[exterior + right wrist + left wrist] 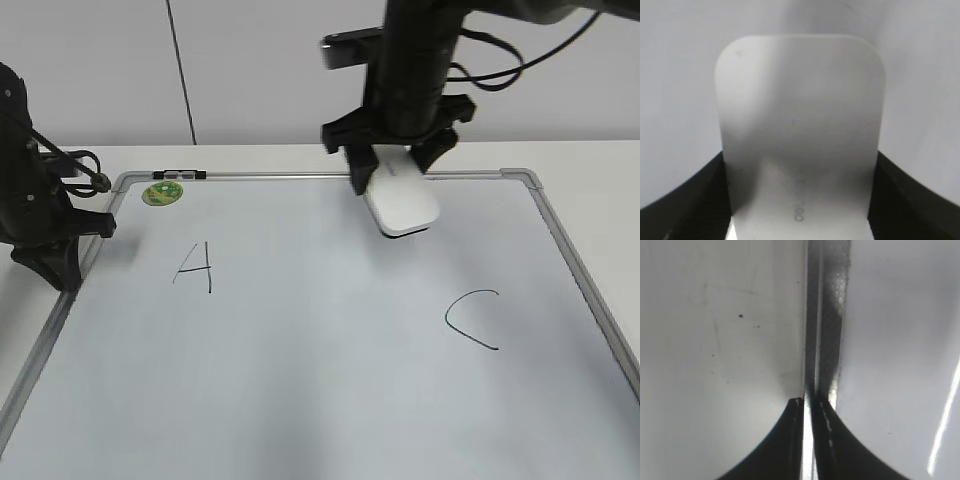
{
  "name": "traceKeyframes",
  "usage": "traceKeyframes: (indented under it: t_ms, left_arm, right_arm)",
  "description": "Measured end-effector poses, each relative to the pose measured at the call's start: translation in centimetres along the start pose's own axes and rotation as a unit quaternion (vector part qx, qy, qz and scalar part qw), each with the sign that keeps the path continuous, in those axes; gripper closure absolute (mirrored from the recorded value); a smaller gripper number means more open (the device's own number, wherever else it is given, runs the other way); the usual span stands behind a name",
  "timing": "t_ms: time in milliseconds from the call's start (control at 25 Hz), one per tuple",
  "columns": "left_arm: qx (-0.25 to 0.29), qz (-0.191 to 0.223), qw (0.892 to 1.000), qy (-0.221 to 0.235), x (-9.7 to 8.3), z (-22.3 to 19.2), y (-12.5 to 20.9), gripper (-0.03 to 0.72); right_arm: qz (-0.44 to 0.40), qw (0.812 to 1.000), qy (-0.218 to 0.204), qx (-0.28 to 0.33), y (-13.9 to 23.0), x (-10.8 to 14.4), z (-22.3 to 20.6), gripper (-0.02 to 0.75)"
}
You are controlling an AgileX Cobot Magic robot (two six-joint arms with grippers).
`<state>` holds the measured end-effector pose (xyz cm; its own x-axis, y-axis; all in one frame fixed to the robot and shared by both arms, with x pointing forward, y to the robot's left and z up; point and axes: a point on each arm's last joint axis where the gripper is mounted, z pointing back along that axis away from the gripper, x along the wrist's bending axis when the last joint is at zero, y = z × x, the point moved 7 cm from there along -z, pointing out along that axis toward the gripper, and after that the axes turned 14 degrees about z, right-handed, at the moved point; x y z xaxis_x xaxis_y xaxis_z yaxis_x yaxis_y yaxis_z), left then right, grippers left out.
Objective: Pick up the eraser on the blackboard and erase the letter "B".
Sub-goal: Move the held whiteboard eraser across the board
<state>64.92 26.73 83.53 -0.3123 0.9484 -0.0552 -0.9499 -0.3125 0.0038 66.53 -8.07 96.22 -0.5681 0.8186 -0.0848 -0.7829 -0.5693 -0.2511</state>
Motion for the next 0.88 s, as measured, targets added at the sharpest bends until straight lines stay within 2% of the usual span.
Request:
traceKeyframes:
  t_ms: [200,360,560,720,880]
  left_arm:
    - [0.000,0.000,1.000,0.000,0.0,0.0,0.0,0.664]
    - [0.000,0.000,1.000,0.000,0.0,0.0,0.0,0.664]
    - [0.000,0.000,1.000,0.000,0.0,0.0,0.0,0.664]
    - [0.000,0.000,1.000,0.000,0.0,0.0,0.0,0.664]
    - [0.000,0.000,1.000,0.000,0.0,0.0,0.0,0.664]
  right_arm:
    - [-0.074,0.996,0.018,0.041,4.5,-6.9,-0.1,0.213]
    - [-0.125,0.989,0.023,0.077,8.2,-10.6,-0.8,0.213]
    - [-0.159,0.982,0.005,0.106,11.1,-12.4,-1.8,0.213]
    - [-0.169,0.979,-0.019,0.113,12.6,-13.4,-2.3,0.213]
    - [-0.171,0.979,-0.024,0.112,13.7,-15.0,-2.3,0.213]
